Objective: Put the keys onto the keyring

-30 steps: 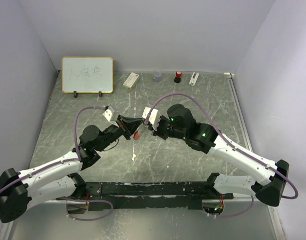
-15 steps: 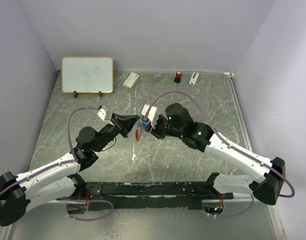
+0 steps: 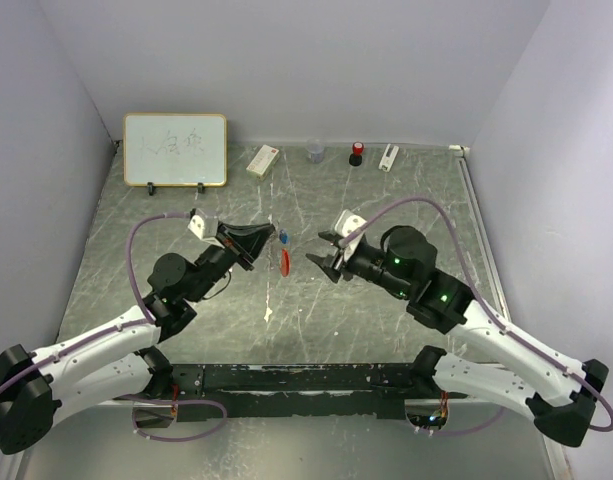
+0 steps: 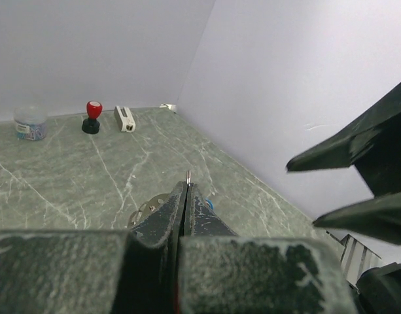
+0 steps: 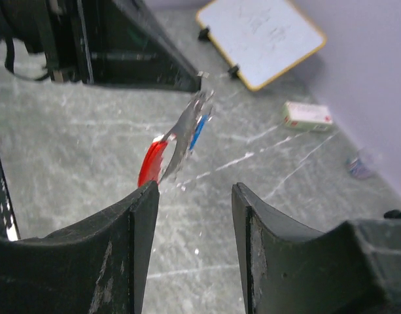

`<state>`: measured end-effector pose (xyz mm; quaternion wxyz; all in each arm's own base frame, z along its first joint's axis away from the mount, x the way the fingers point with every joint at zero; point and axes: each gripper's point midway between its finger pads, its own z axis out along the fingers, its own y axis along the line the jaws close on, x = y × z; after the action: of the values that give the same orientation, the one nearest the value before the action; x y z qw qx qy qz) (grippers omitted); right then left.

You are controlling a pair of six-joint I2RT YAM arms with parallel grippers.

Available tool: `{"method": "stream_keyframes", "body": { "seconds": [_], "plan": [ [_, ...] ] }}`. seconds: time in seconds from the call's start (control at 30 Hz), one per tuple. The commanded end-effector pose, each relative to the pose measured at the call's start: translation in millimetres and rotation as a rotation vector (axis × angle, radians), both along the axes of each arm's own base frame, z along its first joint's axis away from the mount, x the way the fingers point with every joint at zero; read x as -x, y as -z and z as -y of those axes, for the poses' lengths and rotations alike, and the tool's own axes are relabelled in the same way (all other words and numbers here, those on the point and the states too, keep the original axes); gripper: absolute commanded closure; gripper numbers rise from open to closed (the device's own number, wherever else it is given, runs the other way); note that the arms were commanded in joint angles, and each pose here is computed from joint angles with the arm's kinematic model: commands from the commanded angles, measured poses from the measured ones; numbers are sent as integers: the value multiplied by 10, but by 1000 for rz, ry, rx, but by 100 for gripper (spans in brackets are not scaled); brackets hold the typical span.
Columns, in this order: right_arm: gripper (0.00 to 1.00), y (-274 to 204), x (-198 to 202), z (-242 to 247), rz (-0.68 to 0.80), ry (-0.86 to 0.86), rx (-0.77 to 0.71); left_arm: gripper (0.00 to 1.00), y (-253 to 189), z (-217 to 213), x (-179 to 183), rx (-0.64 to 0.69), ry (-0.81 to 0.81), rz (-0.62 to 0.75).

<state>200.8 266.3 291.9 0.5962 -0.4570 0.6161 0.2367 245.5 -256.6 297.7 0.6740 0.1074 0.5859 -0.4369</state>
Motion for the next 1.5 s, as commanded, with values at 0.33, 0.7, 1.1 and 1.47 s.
{"method": "stream_keyframes", "body": {
  "seconds": [0.33, 0.7, 1.1, 1.47],
  "plan": [
    [62, -444, -67, -147, 118, -57, -200, 93, -307, 189, 367, -36, 215, 262],
    [65, -424, 12, -222, 112, -181, -199, 93, -295, 262, 583, -105, 360, 361],
    [81, -312, 108, -269, 96, -280, -164, 93, -310, 281, 660, -105, 414, 397],
    [82, -226, 146, -325, 61, -340, -149, 93, -316, 279, 675, -104, 426, 411]
  ]
}}
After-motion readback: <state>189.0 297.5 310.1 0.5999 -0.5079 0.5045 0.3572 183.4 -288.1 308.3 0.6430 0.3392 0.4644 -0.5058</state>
